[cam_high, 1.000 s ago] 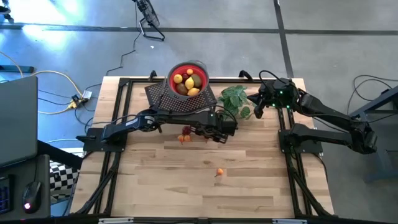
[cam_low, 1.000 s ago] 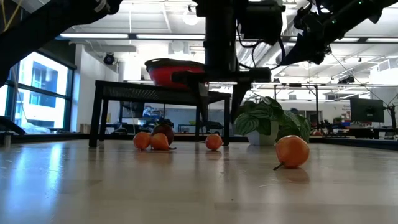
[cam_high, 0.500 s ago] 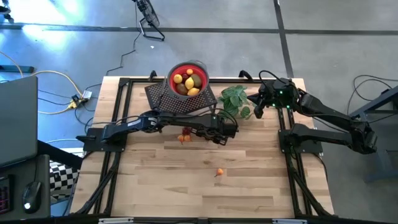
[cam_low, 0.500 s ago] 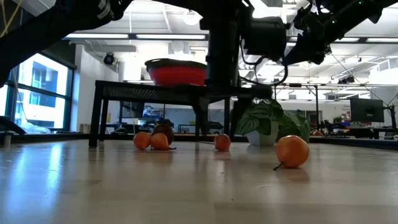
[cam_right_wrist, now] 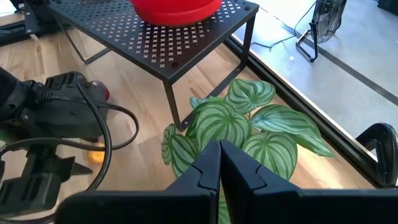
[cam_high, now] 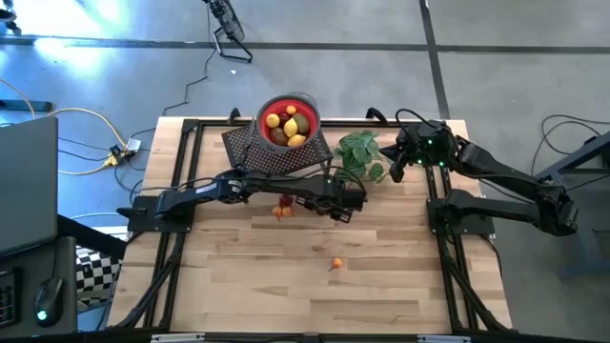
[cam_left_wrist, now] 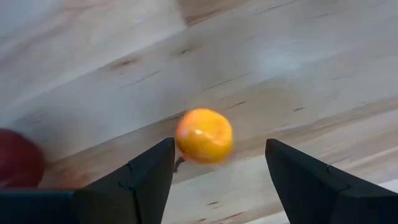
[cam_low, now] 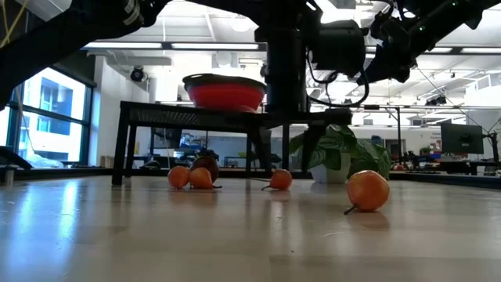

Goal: Pick & Place Fruit
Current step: Put the orange pear into the red basket on the shelf

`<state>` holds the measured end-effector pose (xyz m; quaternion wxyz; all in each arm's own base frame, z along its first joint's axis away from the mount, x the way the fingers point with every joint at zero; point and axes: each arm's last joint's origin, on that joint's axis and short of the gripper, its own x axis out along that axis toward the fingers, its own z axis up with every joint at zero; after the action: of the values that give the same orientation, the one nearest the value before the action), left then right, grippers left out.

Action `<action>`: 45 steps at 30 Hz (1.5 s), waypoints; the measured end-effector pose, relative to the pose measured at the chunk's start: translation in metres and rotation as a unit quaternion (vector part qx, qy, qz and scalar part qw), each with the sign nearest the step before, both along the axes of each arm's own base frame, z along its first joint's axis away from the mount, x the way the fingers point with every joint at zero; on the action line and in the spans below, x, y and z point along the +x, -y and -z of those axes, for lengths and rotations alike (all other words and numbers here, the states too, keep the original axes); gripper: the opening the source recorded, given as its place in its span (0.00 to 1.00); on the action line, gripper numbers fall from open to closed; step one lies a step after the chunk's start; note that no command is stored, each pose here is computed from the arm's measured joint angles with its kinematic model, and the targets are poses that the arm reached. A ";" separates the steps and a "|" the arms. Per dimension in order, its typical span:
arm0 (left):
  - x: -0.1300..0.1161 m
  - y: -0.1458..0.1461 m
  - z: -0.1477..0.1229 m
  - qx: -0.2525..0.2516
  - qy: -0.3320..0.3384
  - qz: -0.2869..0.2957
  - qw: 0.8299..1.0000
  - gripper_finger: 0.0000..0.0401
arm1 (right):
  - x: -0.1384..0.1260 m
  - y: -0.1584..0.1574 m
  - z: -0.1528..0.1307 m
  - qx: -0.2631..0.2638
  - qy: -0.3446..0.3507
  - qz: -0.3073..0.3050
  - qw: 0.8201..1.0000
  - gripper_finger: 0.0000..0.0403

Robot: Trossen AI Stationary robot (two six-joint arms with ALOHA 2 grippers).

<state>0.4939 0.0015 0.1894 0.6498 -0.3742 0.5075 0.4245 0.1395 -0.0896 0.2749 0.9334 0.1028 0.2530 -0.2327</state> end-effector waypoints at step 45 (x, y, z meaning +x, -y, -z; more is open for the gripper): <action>0.001 -0.001 0.005 0.010 -0.007 0.024 1.000 0.61 | 0.000 0.000 0.001 0.002 -0.005 0.002 1.000 0.01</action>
<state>0.4951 0.0021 0.1848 0.6597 -0.3523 0.5169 0.4164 0.1390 -0.0894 0.2740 0.9316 0.1040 0.2578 -0.2342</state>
